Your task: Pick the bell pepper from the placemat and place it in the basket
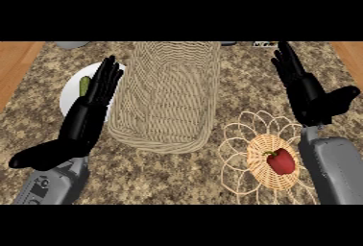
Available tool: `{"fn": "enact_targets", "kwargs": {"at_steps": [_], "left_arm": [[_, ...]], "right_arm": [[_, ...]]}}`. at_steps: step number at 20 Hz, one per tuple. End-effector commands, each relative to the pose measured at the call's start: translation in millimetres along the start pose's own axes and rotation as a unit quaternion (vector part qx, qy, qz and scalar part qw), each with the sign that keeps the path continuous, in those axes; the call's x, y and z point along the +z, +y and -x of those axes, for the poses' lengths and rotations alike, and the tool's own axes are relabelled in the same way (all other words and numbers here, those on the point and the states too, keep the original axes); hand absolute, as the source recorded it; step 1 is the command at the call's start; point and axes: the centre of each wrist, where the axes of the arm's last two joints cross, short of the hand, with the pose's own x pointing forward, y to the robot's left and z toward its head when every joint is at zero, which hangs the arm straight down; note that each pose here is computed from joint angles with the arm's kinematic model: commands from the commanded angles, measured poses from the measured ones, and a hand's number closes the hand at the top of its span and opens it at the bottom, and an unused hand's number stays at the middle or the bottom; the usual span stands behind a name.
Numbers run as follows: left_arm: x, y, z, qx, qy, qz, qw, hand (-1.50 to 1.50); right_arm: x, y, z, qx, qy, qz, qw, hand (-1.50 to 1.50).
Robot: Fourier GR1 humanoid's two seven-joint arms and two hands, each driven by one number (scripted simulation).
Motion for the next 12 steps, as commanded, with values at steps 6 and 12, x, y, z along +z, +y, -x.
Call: {"fn": "enact_targets", "kwargs": {"at_steps": [6,12], "left_arm": [[17,56,16,-0.110,0.103,0.004,0.9885,0.00],[34,56,22,-0.077,0.140,0.007,0.9871,0.00]], "right_arm": [[10,-49,-15,0.020,-0.102,-0.289,0.952,1.50],[90,22,19,0.021,-0.226,-0.427,0.875,-1.50]]}}
